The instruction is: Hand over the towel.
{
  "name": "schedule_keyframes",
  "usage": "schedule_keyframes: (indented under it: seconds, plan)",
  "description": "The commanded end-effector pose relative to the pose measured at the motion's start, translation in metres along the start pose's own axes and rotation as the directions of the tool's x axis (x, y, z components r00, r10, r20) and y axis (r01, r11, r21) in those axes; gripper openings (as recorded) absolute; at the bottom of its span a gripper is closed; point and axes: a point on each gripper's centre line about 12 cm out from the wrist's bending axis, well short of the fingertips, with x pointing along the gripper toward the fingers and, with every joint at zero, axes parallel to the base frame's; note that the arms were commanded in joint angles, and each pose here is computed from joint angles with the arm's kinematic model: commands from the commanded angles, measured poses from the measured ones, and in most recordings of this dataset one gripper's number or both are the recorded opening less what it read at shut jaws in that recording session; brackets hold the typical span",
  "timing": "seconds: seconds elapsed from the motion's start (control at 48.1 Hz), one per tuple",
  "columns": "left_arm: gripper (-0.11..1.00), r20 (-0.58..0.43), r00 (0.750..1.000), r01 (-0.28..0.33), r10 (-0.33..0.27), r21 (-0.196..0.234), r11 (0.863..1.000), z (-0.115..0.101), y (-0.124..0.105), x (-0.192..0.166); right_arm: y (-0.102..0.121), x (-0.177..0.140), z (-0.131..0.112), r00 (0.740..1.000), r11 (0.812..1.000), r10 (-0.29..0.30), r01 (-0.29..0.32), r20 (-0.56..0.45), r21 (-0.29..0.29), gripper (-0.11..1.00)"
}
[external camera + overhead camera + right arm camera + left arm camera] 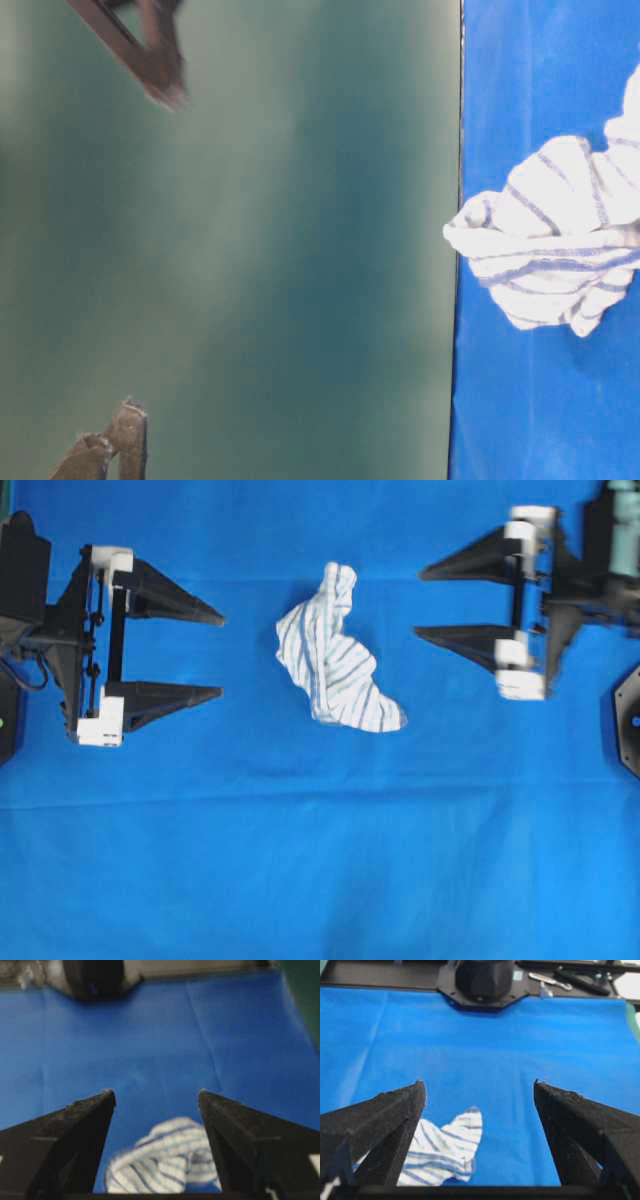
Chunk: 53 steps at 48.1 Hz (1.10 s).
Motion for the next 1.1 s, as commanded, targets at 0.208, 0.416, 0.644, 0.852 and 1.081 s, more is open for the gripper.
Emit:
schedule_keyframes:
  seconds: [0.208, 0.416, 0.644, 0.852, 1.081]
  plan:
    - [0.92, 0.048, 0.999, -0.002, 0.001, 0.014, 1.000, 0.008, 0.000, -0.002, 0.001, -0.022, 0.001, 0.996, 1.000, 0.008, -0.008, 0.086, 0.001, 0.71]
    - [0.92, 0.055, 0.998, 0.000, -0.001, 0.014, 1.000, 0.008, 0.000, -0.001, 0.001, -0.014, -0.005, 0.998, 1.000, 0.008, -0.008, 0.058, 0.001, 0.71]
    - [0.92, 0.086, 0.996, 0.001, -0.002, 0.015, 1.000, 0.014, 0.000, -0.021, 0.001, -0.027, 0.000, 0.998, 1.000, 0.005, -0.005, 0.069, -0.001, 0.70]
    - [0.92, 0.119, 0.993, 0.002, -0.003, 0.015, 1.000, 0.015, 0.000, -0.062, 0.000, -0.065, 0.004, 0.997, 1.000, -0.007, 0.007, 0.082, 0.002, 0.70]
    - [0.92, 0.101, 0.995, 0.003, -0.005, 0.015, 1.000, -0.009, 0.001, -0.098, 0.000, -0.110, -0.018, 0.990, 1.000, -0.009, 0.005, 0.140, 0.028, 0.69]
